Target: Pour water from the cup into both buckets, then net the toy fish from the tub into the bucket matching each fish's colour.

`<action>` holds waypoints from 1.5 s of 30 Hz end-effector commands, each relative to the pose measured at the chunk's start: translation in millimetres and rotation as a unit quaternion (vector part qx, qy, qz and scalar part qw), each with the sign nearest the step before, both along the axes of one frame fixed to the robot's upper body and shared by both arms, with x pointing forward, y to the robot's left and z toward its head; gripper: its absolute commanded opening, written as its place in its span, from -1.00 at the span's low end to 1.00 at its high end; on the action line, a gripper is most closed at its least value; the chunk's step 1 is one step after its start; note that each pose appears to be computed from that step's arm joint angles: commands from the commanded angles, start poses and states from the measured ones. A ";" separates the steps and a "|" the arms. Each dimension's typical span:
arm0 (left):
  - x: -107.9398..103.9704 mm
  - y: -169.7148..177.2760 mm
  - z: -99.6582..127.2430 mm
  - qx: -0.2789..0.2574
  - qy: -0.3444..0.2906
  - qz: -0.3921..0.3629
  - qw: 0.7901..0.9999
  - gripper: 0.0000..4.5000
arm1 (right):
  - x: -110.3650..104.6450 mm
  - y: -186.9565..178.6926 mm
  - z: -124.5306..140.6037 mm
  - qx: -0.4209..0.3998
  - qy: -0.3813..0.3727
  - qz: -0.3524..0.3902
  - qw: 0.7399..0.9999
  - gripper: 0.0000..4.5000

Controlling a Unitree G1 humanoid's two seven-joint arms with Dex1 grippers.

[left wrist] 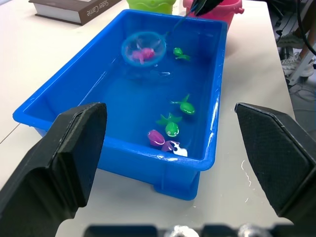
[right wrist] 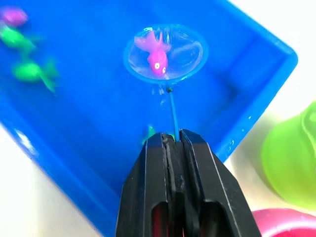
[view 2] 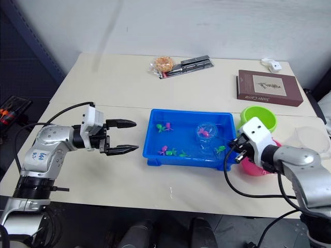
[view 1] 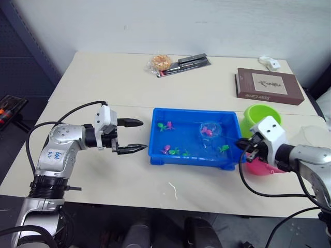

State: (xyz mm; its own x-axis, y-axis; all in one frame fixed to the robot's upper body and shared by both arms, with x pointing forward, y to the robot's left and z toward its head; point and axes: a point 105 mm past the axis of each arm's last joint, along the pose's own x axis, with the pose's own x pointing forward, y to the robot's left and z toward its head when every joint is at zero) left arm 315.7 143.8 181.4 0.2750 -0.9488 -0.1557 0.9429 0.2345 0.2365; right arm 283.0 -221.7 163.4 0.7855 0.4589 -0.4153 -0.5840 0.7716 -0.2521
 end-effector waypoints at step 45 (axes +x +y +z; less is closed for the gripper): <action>-24.7 -95.9 24.6 -0.089 0.013 -0.161 0.983 0.98 | -128.8 -118.3 -14.8 -0.491 -0.275 -0.119 0.818 -1.00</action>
State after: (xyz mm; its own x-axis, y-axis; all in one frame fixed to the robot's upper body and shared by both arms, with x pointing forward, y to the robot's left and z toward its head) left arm 295.8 48.0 198.2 -0.0380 -0.9993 0.0060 0.9870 -0.0366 0.1563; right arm 155.4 -344.0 142.6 0.9918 -0.0889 -0.0917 -0.0763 0.1636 -0.9836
